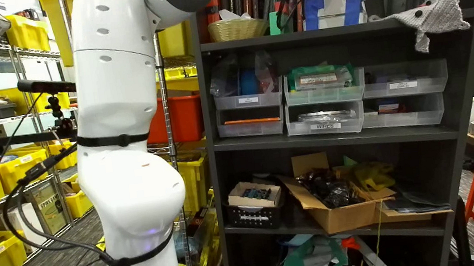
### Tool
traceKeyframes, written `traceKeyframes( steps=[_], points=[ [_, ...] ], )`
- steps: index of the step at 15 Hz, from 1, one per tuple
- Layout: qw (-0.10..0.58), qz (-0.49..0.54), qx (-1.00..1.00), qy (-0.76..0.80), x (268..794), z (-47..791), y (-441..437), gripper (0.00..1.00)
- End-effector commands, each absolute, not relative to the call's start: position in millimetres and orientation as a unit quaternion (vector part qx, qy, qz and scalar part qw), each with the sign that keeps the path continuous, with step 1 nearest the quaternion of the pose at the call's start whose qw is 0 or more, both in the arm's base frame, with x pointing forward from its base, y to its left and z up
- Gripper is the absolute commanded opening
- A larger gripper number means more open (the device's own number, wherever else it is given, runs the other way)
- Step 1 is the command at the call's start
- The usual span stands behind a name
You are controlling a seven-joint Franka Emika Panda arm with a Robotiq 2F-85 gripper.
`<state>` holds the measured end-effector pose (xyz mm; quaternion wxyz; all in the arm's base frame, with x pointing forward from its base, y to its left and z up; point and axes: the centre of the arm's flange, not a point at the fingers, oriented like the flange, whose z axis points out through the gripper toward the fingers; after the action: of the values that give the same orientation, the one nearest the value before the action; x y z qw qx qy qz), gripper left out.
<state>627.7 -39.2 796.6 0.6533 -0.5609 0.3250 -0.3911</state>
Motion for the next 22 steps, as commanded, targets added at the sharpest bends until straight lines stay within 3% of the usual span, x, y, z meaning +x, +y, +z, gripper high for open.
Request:
traceKeyframes(
  steps=[1,2,4,11,22],
  points=[
    [0.646,-0.415,-0.551,0.326,632.8,817.8,-44.0,0.70],
    [0.645,-0.419,-0.550,0.325,631.2,820.7,-46.3,0.70],
    [0.641,-0.423,-0.551,0.327,628.0,825.3,-50.3,0.58],
    [0.606,-0.423,-0.580,0.342,619.4,826.3,-61.8,0.03],
    [0.637,-0.412,-0.532,0.377,618.3,832.9,-100.9,0.01]
  ],
)
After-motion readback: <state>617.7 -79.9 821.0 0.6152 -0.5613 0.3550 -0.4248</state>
